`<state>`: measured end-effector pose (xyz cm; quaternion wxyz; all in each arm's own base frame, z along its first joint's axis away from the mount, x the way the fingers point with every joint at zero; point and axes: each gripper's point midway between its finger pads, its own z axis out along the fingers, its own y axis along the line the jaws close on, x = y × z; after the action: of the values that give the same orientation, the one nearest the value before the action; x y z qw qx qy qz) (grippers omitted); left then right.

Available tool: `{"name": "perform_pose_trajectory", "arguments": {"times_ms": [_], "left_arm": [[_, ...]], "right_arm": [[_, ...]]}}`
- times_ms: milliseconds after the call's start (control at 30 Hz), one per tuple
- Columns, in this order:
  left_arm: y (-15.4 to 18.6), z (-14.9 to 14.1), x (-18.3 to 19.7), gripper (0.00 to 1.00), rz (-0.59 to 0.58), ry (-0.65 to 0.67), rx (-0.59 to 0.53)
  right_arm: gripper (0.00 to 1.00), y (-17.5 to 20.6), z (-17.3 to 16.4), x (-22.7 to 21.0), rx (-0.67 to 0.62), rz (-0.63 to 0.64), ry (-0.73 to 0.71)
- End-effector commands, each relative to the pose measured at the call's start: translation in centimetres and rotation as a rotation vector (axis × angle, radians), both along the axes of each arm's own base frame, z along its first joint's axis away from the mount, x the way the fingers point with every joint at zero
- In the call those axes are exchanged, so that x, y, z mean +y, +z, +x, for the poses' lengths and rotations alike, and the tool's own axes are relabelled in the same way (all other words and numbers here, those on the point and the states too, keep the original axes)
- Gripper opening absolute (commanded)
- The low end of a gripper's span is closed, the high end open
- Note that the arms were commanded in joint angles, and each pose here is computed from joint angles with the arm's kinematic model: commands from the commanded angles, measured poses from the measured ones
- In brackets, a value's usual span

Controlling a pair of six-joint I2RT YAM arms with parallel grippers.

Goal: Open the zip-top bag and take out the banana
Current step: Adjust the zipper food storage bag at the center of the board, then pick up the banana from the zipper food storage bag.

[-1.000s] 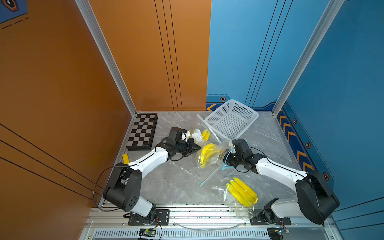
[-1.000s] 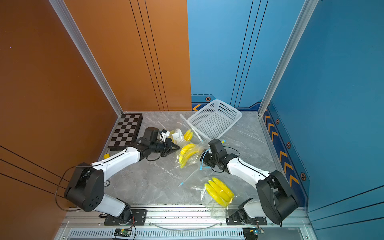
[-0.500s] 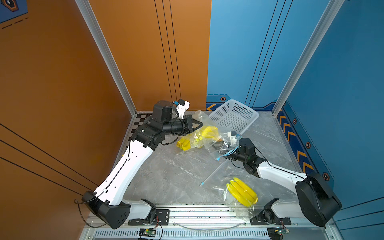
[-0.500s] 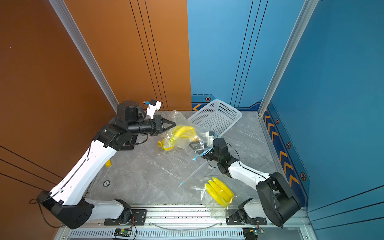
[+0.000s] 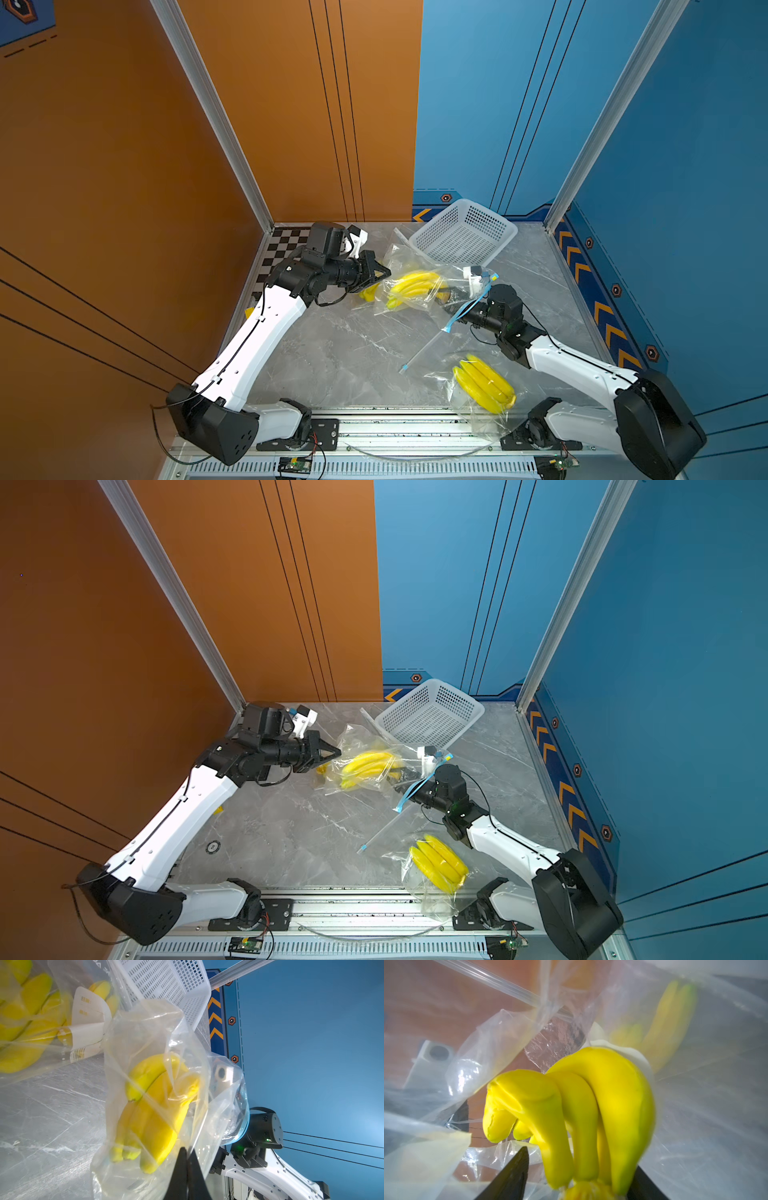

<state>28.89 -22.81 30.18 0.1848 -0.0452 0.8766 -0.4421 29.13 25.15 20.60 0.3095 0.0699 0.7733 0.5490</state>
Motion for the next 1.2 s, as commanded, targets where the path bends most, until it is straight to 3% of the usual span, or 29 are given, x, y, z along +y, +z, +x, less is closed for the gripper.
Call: {"name": "perform_pose_trajectory", "arguments": {"times_ms": [0,467,800,1167], "left_arm": [[-1.5,-1.5,-0.7,0.00,0.005,-0.033,0.058],[-0.8,-2.2,-0.5,0.00,-0.029,-0.023,0.076],[0.2,-1.8,0.4,0.00,-0.043,-0.001,0.072],[-0.1,-1.8,0.7,0.00,-0.042,0.007,0.087]], "right_arm": [[0.66,-1.2,0.0,-1.1,-0.003,-0.061,-0.028],[0.56,2.3,1.7,-3.6,-0.151,-0.116,-0.147],[0.63,4.3,1.4,-5.6,-0.250,-0.192,-0.207],[0.56,3.6,0.9,-6.4,-0.238,-0.233,-0.232]]}}
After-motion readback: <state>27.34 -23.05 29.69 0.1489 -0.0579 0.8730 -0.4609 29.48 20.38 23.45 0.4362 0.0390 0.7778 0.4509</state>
